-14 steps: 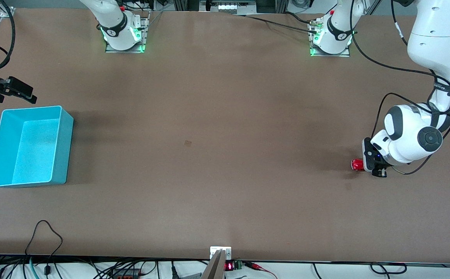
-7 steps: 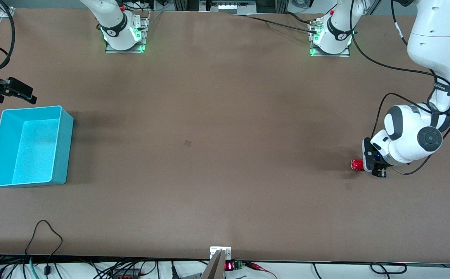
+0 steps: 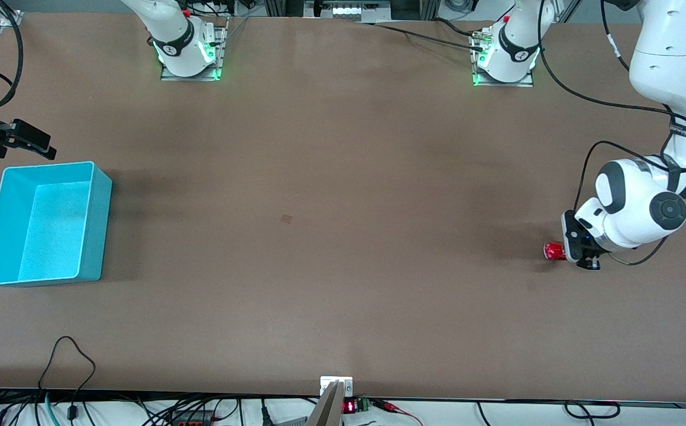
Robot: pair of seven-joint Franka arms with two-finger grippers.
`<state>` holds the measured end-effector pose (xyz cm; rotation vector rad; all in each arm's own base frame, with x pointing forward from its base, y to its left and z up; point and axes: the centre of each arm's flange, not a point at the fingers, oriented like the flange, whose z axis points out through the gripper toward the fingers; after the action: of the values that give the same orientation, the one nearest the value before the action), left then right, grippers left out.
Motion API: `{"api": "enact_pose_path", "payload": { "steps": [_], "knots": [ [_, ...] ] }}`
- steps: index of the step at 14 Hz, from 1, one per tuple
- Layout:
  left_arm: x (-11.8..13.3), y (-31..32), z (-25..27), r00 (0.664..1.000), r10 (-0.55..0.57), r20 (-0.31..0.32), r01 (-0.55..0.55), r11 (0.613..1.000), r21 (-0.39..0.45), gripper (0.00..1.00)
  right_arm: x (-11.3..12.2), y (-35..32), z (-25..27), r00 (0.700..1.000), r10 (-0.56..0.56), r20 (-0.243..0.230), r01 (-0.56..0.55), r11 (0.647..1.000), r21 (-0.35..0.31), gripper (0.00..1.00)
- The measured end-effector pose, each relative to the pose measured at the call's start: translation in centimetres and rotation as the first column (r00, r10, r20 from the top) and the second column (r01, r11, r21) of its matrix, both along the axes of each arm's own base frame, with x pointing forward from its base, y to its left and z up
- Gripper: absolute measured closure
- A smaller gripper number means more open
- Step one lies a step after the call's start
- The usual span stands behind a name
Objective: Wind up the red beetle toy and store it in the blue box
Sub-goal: 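Lower the left gripper over the red car and close on it, then slide the red car with the left gripper toward the blue box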
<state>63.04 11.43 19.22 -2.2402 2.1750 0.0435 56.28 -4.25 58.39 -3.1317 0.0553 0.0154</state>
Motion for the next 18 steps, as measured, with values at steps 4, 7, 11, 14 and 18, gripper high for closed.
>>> {"api": "enact_pose_path", "payload": {
  "steps": [4,7,11,14,18],
  "knots": [
    [-0.5,2.9,0.0,0.999,0.042,0.006,-0.042,0.999,0.001,0.56,0.0,0.0,0.0,1.000,-0.001,-0.001,0.001,1.000,0.000,0.00],
    [-0.7,3.8,0.0,1.000,0.018,0.006,-0.018,1.000,0.001,0.56,0.0,0.2,0.0,1.000,0.003,-0.001,-0.003,1.000,0.000,0.00],
    [-1.0,5.1,0.0,1.000,0.002,0.008,-0.002,1.000,0.002,0.56,0.0,0.2,0.0,1.000,0.003,-0.001,-0.003,1.000,0.000,0.00],
    [-1.2,5.7,0.0,1.000,0.003,0.009,-0.003,1.000,0.002,0.56,0.0,0.2,-0.1,1.000,0.004,-0.002,-0.004,1.000,0.000,0.00],
    [-1.2,6.0,0.0,1.000,-0.008,0.011,0.008,1.000,0.003,0.56,0.0,0.2,-0.1,1.000,0.005,-0.002,-0.005,1.000,0.000,0.00]
  ]
}}
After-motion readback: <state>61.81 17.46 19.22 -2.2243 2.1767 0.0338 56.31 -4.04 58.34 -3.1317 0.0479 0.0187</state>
